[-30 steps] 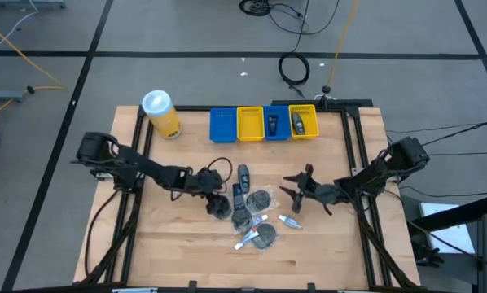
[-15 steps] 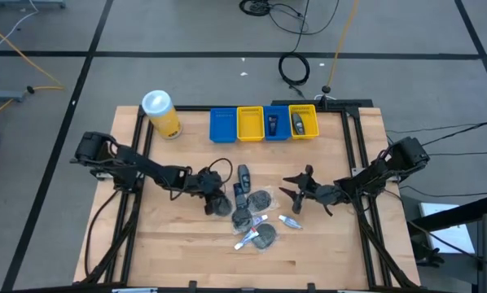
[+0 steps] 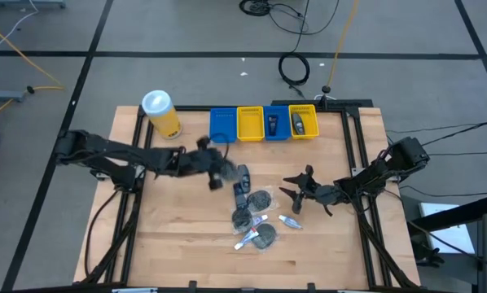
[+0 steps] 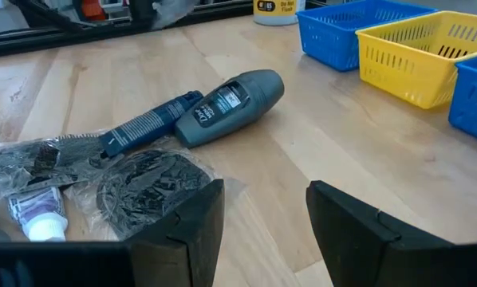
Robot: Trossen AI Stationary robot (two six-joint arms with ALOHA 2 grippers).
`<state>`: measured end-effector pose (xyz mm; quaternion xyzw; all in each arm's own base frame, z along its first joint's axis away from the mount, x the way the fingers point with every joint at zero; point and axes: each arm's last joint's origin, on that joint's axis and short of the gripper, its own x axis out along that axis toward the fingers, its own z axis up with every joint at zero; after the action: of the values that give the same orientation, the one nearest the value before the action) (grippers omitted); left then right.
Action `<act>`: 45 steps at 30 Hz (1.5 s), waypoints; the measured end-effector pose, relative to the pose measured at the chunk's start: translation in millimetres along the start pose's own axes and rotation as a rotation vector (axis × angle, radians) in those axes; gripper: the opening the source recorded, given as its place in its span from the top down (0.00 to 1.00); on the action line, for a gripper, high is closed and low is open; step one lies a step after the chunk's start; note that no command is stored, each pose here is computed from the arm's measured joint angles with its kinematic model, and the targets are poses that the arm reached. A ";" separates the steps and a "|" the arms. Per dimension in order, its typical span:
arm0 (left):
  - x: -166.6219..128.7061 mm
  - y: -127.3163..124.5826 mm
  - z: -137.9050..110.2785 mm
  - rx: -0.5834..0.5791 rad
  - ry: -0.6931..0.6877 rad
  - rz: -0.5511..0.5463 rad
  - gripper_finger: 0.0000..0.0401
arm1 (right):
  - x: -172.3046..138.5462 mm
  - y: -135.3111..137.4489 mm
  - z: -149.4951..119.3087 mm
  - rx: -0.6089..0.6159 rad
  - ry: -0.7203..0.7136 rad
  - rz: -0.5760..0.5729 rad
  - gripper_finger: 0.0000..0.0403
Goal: Pick & Place Travel size toiletries
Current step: Put the black comb into the left blue bin
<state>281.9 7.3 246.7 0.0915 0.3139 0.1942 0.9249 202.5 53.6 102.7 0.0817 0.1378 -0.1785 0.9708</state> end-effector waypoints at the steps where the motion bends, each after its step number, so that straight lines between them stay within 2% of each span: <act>1: 0.7 7.4 9.7 0.062 -0.005 0.063 0.99 | 0.1 0.0 -0.2 0.002 0.002 -0.001 0.58; 5: 9.5 37.3 28.8 0.268 0.007 0.282 0.99 | -0.3 0.0 -1.9 0.006 0.016 -0.001 0.58; 7: 17.4 52.8 32.0 0.353 0.015 0.339 0.99 | -1.2 0.5 -3.5 0.003 0.027 0.001 0.58; 9: 28.1 66.3 26.5 0.449 0.075 0.368 0.99 | -2.1 2.0 -4.2 -0.001 0.030 0.009 0.58; 11: 41.7 78.4 20.2 0.491 0.123 0.381 0.99 | -3.5 3.8 -4.7 -0.004 0.030 0.019 0.58; 16: 76.2 100.8 -1.2 0.544 0.221 0.355 0.97 | -5.3 6.7 -4.5 -0.005 0.022 0.036 0.58; 20: 100.2 106.5 -14.2 0.584 0.262 0.357 0.99 | -5.3 6.8 -4.3 -0.006 0.020 0.036 0.58; 29: 118.6 103.0 -27.4 0.527 0.284 0.319 0.92 | -5.3 7.0 -3.7 -0.022 0.015 0.038 0.58; 33: 119.7 106.2 -30.0 0.493 0.259 0.255 0.87 | -5.3 7.0 -3.7 -0.021 0.015 0.038 0.58; 41: 120.6 117.5 -33.7 0.446 0.250 0.240 0.69 | -5.3 7.0 -3.7 -0.019 0.015 0.038 0.58; 45: 117.1 118.7 -31.1 0.438 0.267 0.298 0.58 | -5.3 7.0 -3.7 -0.020 0.015 0.038 0.58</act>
<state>312.1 165.4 193.0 0.3078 0.4502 0.2658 0.7949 199.5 62.5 101.5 0.0761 0.1452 -0.1581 0.9737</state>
